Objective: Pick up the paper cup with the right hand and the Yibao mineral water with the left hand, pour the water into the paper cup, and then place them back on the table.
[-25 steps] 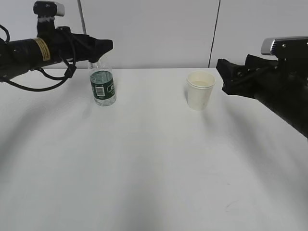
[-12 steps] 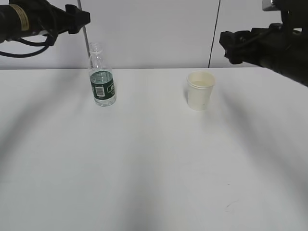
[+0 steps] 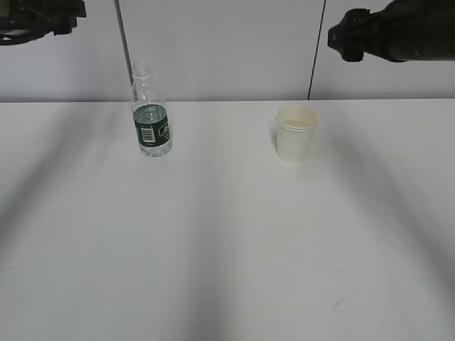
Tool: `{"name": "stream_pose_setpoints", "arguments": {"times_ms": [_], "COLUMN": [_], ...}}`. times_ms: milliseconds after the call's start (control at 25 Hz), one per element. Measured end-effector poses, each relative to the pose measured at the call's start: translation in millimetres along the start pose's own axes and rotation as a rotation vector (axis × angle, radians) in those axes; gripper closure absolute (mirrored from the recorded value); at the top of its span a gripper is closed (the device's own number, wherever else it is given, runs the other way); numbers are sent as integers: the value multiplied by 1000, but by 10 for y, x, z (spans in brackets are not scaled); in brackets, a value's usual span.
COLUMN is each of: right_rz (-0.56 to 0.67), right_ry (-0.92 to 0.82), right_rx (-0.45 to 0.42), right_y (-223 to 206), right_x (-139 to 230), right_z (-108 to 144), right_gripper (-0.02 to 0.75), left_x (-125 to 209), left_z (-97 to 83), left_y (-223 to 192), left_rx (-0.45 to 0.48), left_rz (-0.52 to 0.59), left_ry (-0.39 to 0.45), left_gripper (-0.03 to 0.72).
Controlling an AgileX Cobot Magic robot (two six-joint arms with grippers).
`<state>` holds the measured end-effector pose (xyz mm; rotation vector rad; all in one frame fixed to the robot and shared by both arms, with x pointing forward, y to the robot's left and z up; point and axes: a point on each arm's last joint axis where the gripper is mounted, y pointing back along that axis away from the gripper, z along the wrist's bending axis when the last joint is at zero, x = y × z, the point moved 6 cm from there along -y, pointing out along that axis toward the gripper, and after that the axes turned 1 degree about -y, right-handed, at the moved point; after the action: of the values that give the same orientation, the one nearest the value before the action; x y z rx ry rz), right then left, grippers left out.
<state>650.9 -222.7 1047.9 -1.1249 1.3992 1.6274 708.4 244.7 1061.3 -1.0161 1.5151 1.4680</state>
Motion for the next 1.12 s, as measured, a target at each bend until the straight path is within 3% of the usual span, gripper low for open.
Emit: {"name": "stream_pose_setpoints", "arguments": {"times_ms": [200,320,480,760,1120], "right_rz": [61,58,100,191,312], "right_ry": [-9,-12,-19,-36,-46], "right_rx": [17,21,27,38,62], "right_y": [96,174,216,263,459], "right_x": [-124,-237,-246,-205,-479], "right_z": [-16,-17,-23,-32,-43], "right_gripper": [143,143,143,143,143], "left_x": [218,335,330,240,-53], "left_z": [51,-29,-84,-87,-142], "left_y": [59,120,237,446,700], "left_rx": [-112,-101,-86,-67,-36], "left_rz": [142,229,266,326,441], "left_ry": [47,38,41,4,-9], "left_gripper": [225,234,237,237,237]}}
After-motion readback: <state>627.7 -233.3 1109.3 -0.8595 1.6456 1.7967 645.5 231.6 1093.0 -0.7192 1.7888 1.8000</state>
